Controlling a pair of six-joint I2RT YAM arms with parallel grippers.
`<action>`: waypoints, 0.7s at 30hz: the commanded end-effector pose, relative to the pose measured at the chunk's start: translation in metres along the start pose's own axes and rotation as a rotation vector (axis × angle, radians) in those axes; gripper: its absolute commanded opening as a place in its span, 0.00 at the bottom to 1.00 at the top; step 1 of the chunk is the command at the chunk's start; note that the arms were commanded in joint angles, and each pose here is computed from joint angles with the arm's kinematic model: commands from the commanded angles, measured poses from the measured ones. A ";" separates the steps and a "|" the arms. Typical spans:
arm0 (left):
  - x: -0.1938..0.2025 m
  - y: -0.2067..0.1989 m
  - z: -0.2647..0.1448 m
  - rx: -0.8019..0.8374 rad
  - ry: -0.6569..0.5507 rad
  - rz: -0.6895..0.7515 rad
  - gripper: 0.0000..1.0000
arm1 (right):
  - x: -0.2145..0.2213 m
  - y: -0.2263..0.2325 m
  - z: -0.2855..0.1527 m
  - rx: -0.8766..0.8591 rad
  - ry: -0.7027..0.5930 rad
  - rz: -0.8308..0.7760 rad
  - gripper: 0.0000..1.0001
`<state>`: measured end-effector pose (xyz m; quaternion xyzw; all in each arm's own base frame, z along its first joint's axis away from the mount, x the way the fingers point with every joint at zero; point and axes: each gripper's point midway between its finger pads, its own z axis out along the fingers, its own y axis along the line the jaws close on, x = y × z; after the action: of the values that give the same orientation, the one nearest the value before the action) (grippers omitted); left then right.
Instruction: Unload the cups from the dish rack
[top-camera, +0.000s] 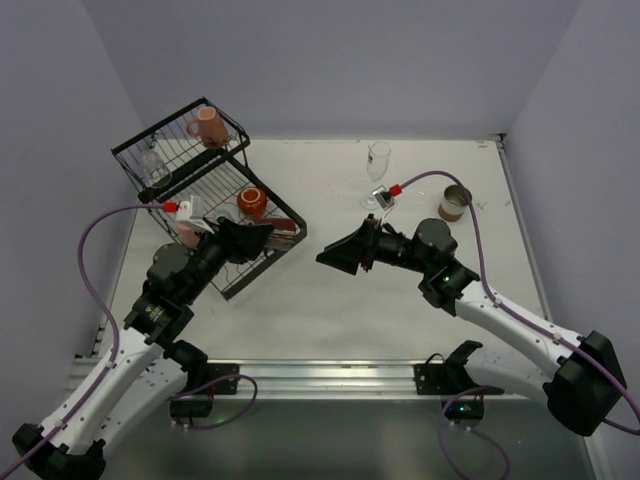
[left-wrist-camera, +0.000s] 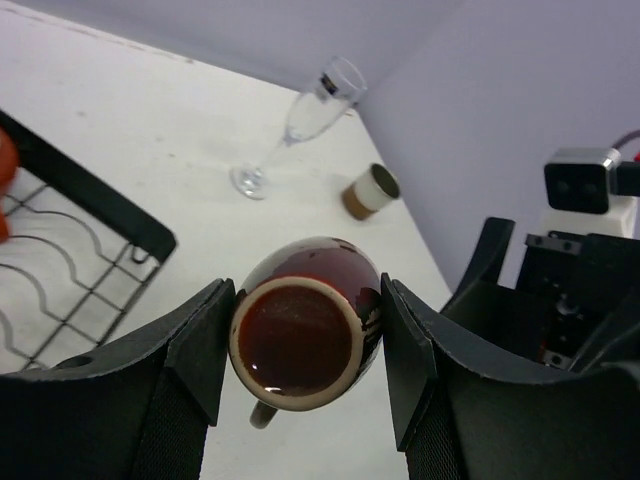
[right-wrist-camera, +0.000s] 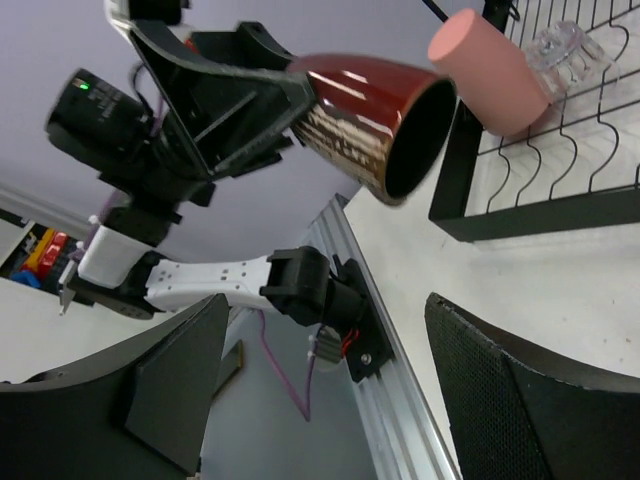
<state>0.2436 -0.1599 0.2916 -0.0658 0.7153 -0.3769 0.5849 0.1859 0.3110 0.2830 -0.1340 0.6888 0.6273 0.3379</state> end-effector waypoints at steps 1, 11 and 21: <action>-0.021 -0.068 -0.003 0.344 -0.066 -0.117 0.36 | -0.019 0.025 0.003 -0.088 -0.063 -0.045 0.82; -0.002 -0.101 -0.004 0.586 0.024 -0.211 0.36 | -0.024 0.014 0.003 -0.044 -0.123 -0.027 0.79; 0.025 -0.114 -0.004 0.639 0.092 -0.235 0.37 | -0.038 0.020 0.007 -0.082 -0.194 -0.026 0.43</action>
<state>0.2116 -0.2462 0.3094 0.0250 0.6286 -0.6097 0.4822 0.1961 0.3128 0.3065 -0.1090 0.6512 0.6491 0.3779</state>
